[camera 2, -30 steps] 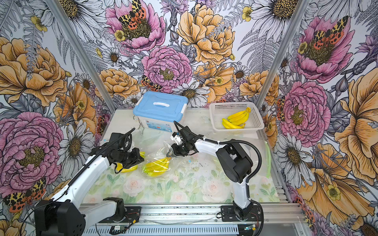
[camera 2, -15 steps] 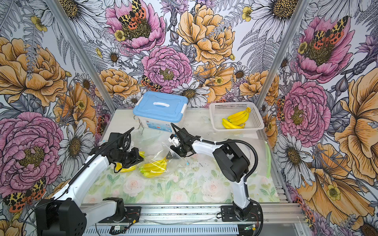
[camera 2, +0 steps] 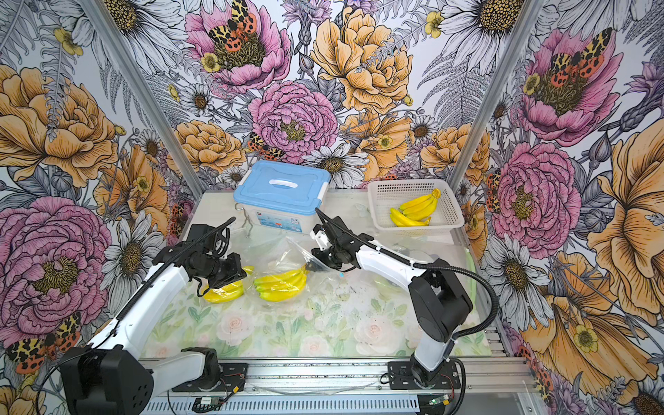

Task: Open the zip-top bag and take out the banana
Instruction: Pick up the banana from the zipper food storage bag.

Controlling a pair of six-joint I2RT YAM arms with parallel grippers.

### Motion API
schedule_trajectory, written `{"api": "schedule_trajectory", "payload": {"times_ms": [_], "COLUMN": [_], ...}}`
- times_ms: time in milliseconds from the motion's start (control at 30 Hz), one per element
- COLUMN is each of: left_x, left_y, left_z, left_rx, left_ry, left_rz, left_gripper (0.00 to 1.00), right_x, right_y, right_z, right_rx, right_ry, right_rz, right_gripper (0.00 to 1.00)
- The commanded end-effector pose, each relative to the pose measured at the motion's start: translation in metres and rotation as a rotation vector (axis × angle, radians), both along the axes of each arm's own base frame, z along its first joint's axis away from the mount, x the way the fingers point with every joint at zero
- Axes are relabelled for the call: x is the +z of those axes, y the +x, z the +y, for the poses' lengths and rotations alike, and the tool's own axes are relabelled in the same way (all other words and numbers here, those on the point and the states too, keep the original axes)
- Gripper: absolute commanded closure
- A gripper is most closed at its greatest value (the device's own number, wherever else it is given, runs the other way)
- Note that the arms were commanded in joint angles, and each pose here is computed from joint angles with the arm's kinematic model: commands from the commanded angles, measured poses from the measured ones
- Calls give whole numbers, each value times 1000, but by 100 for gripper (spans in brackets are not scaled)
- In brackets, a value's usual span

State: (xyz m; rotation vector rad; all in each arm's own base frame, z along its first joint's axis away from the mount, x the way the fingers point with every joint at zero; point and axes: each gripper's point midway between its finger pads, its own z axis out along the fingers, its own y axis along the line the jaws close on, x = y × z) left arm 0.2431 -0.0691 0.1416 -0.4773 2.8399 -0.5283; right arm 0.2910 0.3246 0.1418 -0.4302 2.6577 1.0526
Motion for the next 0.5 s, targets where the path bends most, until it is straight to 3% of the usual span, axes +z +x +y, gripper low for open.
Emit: {"api": "schedule_trajectory", "payload": {"times_ms": [0,167,333,467], "left_x": [0,6,18,21], "left_y": [-7,-1,8,8], "left_z": [15,16,1,9], "left_rx": [-54,-97,-85,-80], "left_ry": [133,190,110,154], "left_rz": [32,30,-7,-21], "left_gripper": [100,100,100,100], "right_x": [5,25,33,55], "right_y": [-4,3,8,32], "right_z": [-26,-47,-55,-93], "right_rx": [-24,-86,-99,-213], "right_ry": [-74,-61,-25,-12], "right_rz": [-34,-65,-57,-115], "right_gripper": [88,88,88,89]}}
